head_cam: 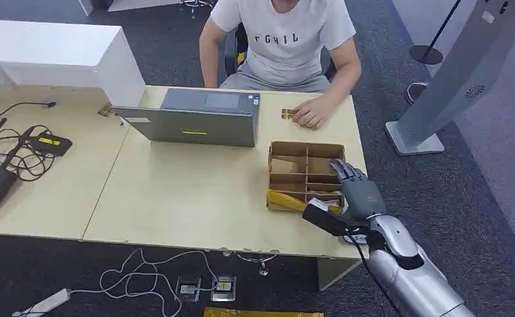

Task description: Pass the card to the sensor for recognition and then transmit it.

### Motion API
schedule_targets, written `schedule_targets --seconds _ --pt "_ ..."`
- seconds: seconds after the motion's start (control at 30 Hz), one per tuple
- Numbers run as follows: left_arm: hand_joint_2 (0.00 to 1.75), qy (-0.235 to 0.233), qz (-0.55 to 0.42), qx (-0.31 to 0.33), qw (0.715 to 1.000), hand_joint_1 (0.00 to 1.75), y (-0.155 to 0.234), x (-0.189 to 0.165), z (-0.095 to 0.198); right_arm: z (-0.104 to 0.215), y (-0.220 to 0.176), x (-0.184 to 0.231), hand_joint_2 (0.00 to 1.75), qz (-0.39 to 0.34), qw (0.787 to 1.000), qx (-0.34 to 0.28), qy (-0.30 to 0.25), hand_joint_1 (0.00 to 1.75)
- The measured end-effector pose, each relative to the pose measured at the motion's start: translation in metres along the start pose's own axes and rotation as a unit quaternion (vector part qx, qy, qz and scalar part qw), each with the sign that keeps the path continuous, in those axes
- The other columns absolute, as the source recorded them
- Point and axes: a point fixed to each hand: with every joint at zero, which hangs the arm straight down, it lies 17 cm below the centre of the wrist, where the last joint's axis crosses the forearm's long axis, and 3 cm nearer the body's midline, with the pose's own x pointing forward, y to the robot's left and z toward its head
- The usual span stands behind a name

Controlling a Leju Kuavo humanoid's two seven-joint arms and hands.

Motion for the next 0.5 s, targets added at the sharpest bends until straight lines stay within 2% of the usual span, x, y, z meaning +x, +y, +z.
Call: schedule_targets --seconds 0.5 --pt "0.00 0.009 0.005 0.002 1.000 0.00 0.0039 -0.0020 -0.0008 0.0001 0.0002 0.0057 1.75 -0.003 1.000 0.004 -0.011 0.00"
